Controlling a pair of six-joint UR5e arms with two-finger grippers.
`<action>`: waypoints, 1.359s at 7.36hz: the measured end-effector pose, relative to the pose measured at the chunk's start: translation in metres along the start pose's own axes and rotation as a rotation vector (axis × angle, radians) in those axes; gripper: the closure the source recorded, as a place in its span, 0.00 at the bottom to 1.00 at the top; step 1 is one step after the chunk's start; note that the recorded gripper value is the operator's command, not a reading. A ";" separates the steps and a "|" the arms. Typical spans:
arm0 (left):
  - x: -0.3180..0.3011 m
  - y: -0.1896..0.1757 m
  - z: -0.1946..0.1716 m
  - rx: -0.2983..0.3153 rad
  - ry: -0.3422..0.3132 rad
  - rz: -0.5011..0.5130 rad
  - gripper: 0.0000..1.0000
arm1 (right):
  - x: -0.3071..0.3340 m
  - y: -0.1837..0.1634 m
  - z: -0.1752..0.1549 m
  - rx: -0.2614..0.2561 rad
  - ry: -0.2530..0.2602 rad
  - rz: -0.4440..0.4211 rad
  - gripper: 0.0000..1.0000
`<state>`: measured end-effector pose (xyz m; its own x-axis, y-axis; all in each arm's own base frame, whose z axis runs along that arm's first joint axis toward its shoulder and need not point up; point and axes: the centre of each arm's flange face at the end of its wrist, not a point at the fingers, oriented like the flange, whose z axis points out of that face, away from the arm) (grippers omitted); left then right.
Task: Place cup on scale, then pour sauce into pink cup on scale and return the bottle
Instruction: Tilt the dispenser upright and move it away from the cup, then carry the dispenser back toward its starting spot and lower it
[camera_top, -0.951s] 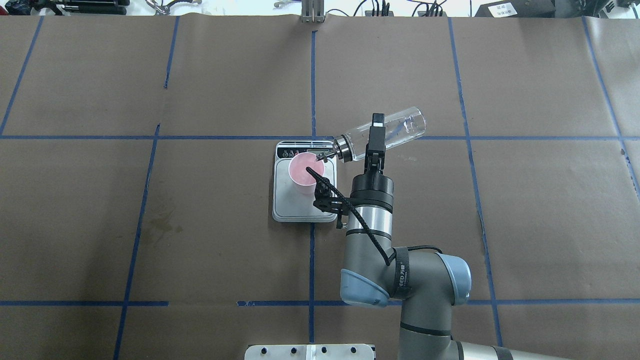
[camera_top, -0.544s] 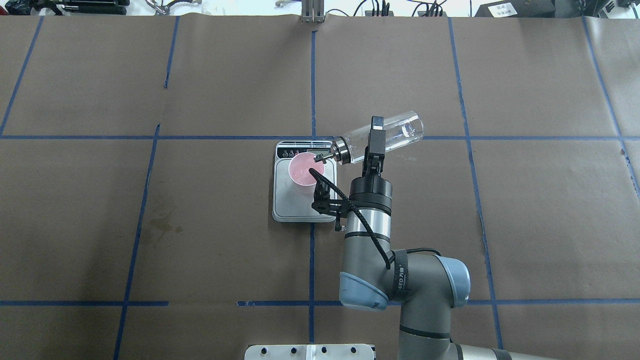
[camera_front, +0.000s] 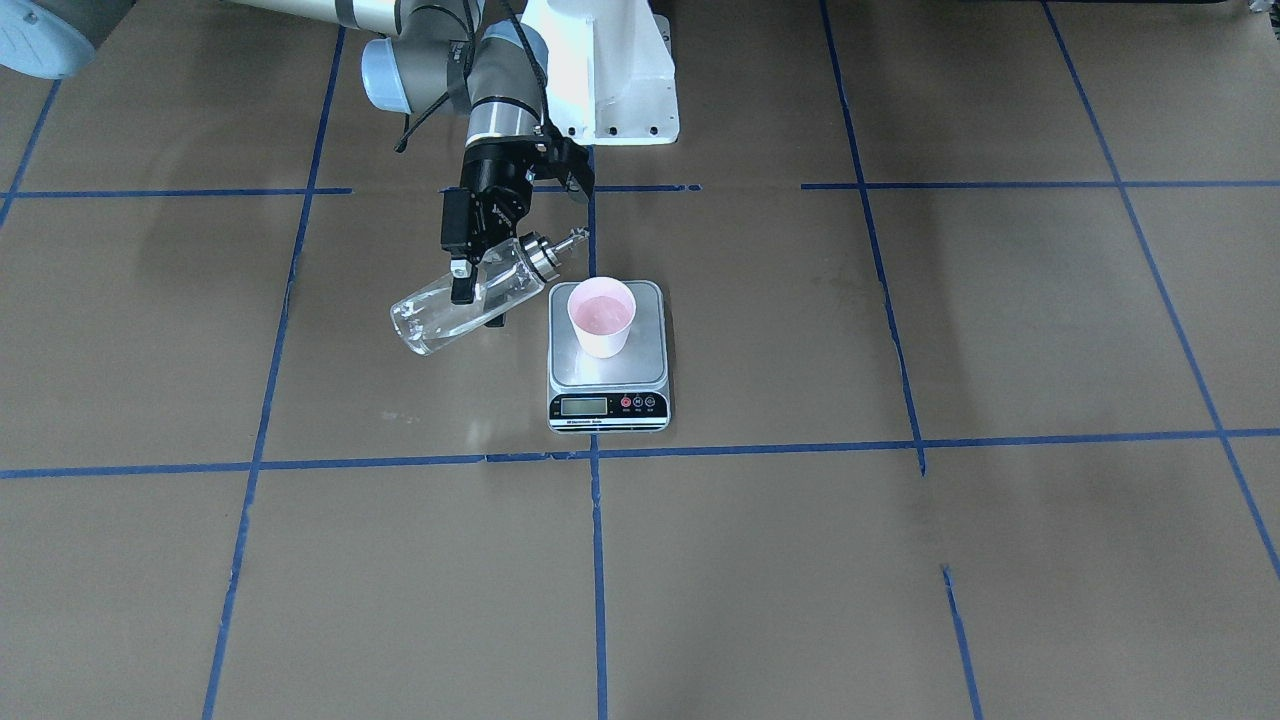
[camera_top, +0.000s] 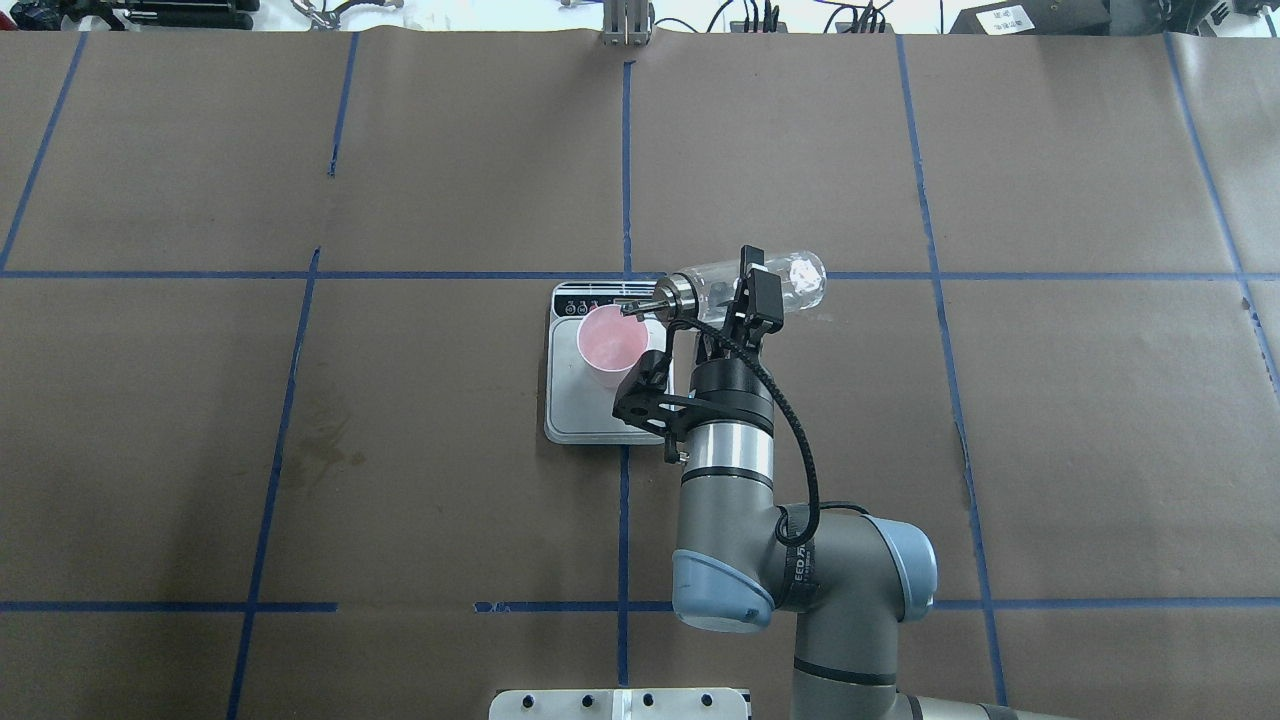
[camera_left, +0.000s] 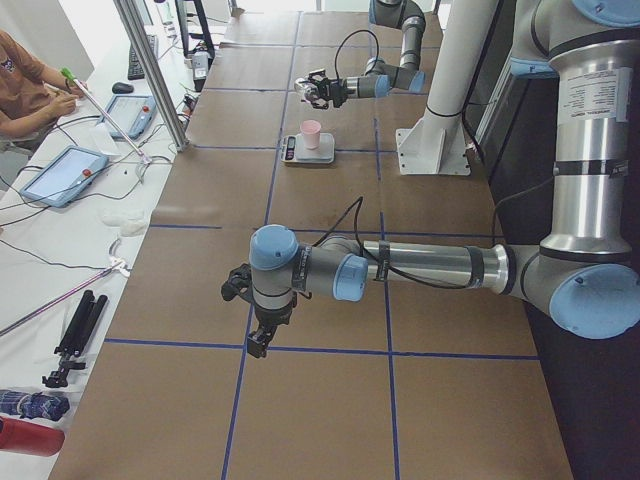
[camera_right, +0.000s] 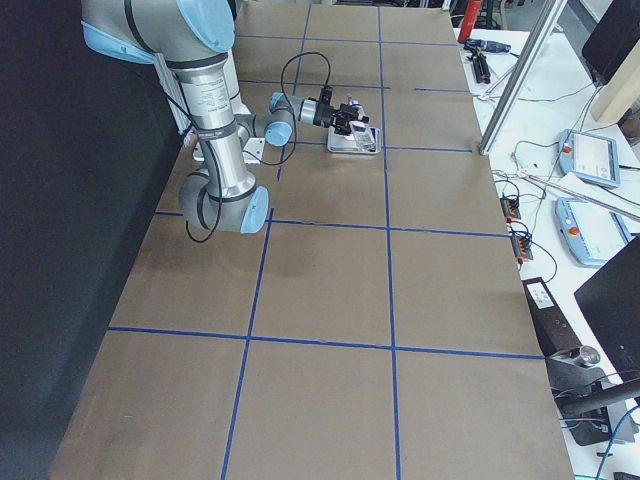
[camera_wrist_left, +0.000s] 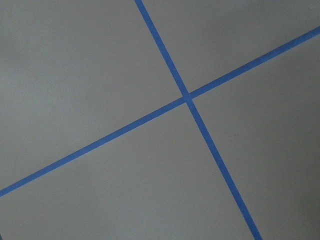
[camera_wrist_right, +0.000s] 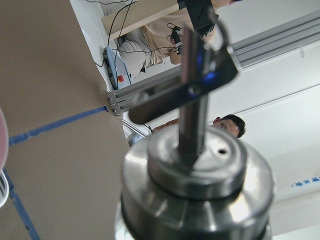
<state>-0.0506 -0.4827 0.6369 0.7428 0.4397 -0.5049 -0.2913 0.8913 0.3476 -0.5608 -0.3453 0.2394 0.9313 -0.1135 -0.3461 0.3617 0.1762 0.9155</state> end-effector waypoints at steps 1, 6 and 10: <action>0.001 0.000 -0.001 0.001 0.000 0.001 0.00 | 0.009 -0.007 -0.003 -0.001 -0.040 0.119 1.00; 0.006 0.001 -0.009 0.014 -0.005 0.008 0.00 | 0.056 0.014 -0.014 -0.090 -0.211 0.656 1.00; 0.011 0.008 -0.013 0.018 -0.007 0.009 0.00 | 0.101 0.061 0.000 -0.209 -0.217 1.088 1.00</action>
<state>-0.0526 -0.4697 0.6236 0.7444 0.4470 -0.4960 -0.2873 0.8850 0.3665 -0.4444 -0.3466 0.2604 0.7357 0.0364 0.6764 -0.6187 0.4426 0.6491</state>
